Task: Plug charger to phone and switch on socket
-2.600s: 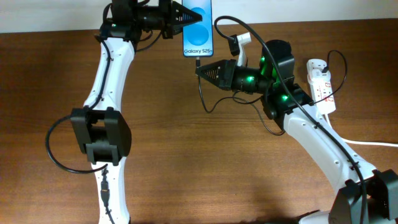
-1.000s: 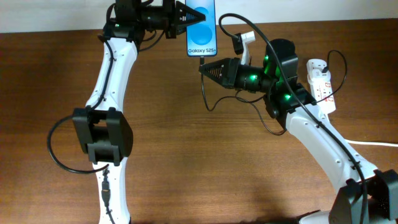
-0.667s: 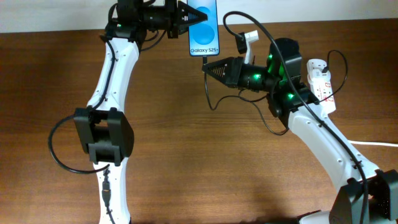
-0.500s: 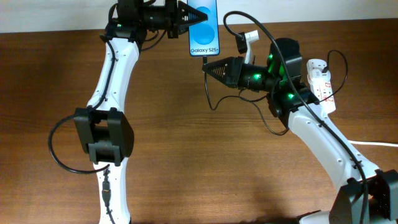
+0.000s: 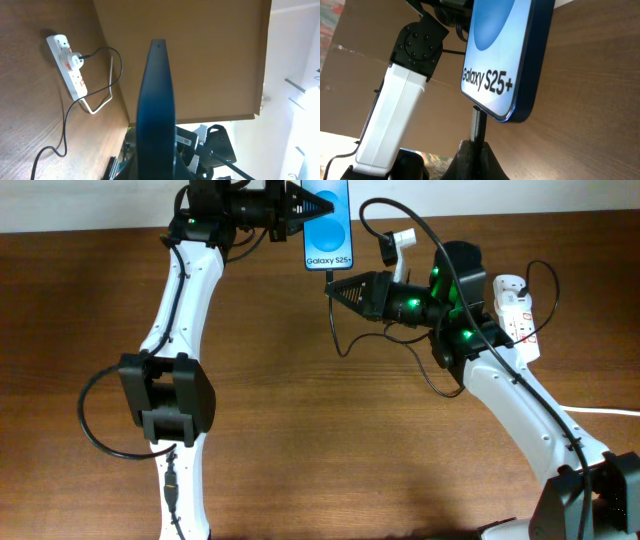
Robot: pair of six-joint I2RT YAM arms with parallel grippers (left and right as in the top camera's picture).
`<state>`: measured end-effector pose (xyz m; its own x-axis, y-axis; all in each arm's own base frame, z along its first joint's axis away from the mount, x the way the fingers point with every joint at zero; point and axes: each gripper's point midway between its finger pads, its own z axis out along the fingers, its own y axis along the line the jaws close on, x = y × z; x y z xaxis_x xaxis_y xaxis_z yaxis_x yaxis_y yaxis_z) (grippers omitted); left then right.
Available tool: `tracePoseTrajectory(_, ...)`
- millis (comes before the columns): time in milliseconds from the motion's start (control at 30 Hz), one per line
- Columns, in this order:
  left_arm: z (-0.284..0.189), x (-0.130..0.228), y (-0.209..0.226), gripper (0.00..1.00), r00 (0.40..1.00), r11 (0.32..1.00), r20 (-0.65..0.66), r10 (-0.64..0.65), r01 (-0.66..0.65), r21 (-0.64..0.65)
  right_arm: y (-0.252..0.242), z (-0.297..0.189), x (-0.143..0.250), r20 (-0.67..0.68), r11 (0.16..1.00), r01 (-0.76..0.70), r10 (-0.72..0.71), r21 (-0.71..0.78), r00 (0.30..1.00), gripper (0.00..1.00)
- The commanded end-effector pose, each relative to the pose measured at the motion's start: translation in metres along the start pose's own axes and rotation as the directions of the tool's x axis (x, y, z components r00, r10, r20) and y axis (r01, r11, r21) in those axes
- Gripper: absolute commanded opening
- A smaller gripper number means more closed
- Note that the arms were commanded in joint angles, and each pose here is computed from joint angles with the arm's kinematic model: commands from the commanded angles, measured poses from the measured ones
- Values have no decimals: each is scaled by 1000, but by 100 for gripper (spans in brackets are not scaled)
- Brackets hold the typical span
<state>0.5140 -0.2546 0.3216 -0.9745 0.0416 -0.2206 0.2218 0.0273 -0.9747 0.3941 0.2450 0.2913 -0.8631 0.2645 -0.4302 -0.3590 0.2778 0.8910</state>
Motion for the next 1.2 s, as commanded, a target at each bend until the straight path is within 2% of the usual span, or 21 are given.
tracePoseTrajectory(0, 15, 28, -23, 0, 989, 997, -146, 35, -24, 74, -13, -12, -30, 121, 998, 19, -27, 59, 992, 4)
tracePoseTrajectory(67, 15, 27, -22, 0, 989, 997, -143, 35, -25, 74, -12, -11, -28, 108, 999, 20, -26, 50, 994, 6)
tracePoseTrajectory(133, 15, 27, -22, 0, 990, 997, -139, 35, -25, 72, -10, -11, -24, 87, 999, 19, -22, 37, 996, 20)
tracePoseTrajectory(267, 11, 23, -20, 0, 992, 998, -118, 38, -30, 63, -6, -10, -17, 50, 1000, 15, -16, 14, 999, 24)
tracePoseTrajectory(367, 6, 20, -19, 0, 993, 998, -106, 43, -37, 60, -3, -10, -13, 27, 1000, 19, -19, -4, 999, 31)
tracePoseTrajectory(400, 4, 19, -19, 0, 994, 997, -101, 48, -42, 59, -3, -10, -12, 21, 1000, 19, -19, -9, 1000, 37)
tracePoseTrajectory(433, 1, 17, -18, 0, 993, 996, -94, 70, -65, 60, -1, -10, -10, 10, 1000, 20, -20, -18, 1000, 46)
tracePoseTrajectory(500, -3, 16, -18, 0, 991, 993, -86, 102, -97, 60, 0, -10, -9, -1, 999, 36, -36, -26, 999, 55)
tracePoseTrajectory(733, -10, 17, -15, 0, 970, 971, -81, 231, -225, 79, -14, -26, -17, 12, 1000, -9, 9, 3, 1000, 70)
tracePoseTrajectory(900, -10, 20, 5, 0, 974, 975, -82, 212, -206, 77, -38, -38, -15, 15, 996, -32, 31, 80, 999, 81)
tracePoseTrajectory(1167, -7, 27, 79, 0, 1000, 1000, -27, 9, -9, -14, -79, -46, 3, 2, 963, -79, 81, 256, 997, 89)
